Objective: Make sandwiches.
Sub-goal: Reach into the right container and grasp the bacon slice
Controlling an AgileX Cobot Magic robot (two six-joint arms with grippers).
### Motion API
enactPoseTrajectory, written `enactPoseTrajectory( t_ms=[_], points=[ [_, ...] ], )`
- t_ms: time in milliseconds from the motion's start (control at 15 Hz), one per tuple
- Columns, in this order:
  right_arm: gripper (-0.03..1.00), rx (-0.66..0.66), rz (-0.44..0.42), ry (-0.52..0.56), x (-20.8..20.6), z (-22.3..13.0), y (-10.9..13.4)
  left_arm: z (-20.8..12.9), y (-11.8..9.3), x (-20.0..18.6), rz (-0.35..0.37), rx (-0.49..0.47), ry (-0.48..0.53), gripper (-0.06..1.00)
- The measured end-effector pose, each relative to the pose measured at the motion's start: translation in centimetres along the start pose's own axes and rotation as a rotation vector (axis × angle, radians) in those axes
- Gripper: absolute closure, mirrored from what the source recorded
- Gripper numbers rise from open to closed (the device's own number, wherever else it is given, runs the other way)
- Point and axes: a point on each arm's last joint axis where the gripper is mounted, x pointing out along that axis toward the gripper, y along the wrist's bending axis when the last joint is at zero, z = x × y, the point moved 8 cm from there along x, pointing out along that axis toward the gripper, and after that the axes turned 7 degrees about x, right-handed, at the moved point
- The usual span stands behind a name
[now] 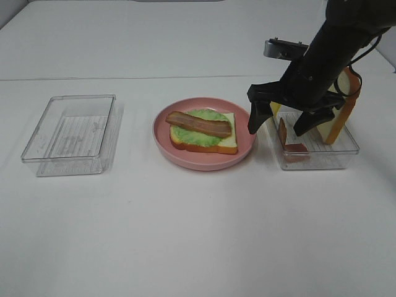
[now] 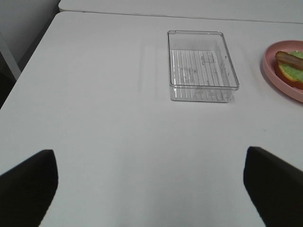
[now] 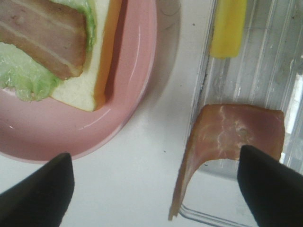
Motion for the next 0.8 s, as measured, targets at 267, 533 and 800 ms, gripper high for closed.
enactPoseTrajectory(
  t_ms=[267,533,800],
  points=[
    [0.18,-0.013,-0.018,0.009,0.52,-0.10,-0.39,0.00,0.00,0.00,0.000,0.000,0.000,-0.04],
    [0.25,-0.016,-0.021,0.000,0.52,0.06,-0.43,0.00,0.00,0.00,0.000,0.000,0.000,-0.04],
    [0.25,-0.016,-0.021,-0.004,0.52,0.12,-0.43,0.00,0.00,0.00,0.000,0.000,0.000,-0.04]
  ],
)
